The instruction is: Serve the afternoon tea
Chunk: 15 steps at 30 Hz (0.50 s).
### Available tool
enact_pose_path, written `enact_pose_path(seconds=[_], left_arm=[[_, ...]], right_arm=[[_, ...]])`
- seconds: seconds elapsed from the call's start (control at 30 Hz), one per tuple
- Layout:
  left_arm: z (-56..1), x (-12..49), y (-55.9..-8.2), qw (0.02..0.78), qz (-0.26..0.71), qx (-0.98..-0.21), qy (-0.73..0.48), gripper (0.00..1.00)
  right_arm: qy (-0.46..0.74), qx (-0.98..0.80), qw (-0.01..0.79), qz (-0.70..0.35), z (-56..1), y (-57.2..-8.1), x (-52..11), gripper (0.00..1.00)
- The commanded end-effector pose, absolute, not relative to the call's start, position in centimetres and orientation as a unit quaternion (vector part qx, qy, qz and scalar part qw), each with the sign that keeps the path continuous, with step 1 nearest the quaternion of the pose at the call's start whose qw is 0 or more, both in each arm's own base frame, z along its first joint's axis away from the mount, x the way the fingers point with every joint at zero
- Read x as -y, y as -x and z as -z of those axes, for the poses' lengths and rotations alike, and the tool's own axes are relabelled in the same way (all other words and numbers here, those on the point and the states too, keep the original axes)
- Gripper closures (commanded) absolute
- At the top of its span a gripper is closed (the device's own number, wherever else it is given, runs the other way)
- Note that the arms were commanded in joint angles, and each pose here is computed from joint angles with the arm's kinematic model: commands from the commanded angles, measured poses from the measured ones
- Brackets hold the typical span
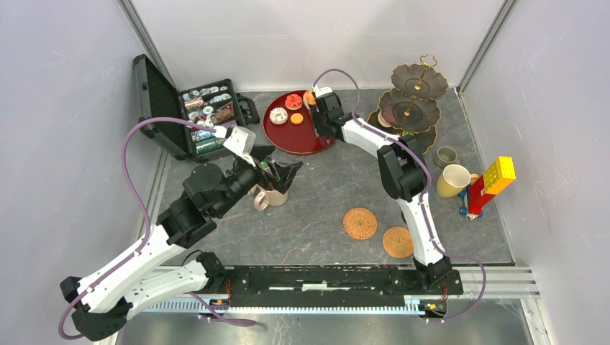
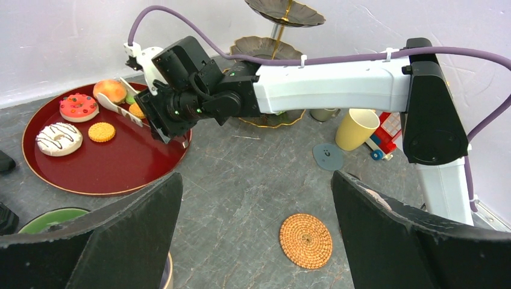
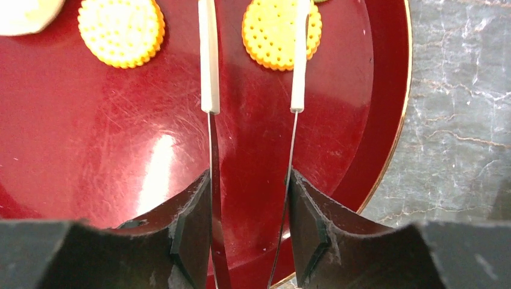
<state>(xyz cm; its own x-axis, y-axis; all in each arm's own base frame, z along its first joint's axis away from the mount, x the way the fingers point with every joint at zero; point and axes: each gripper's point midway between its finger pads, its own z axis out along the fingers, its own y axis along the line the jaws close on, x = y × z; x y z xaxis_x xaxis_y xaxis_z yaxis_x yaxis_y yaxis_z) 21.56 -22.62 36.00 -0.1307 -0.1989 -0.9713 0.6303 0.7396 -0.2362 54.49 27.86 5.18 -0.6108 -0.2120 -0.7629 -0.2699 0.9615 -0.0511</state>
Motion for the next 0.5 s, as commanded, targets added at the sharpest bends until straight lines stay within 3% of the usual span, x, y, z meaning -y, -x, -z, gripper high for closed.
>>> enact_pose_path(seconds=[0.0,0.27,0.47], left_arm=[[-38.3,22.1,-21.7,0.666,0.319,-0.655,-0.159,0.00],[-38.4,22.2,-21.6,0.665,0.323,-0.654,-0.160,0.00],[-38.6,22.1,-21.4,0.666,0.326,-0.651,-0.160,0.00]], right_arm=[[0.125,-0.873,0.469,-0.047,-10.2,-54.8,-27.8,0.82],[0.130,-0.862,0.485,-0.071,-12.1,-52.3,-27.2,0.98],[0.140,-0.851,0.496,-0.106,-13.5,-49.8,-27.2,1.00]])
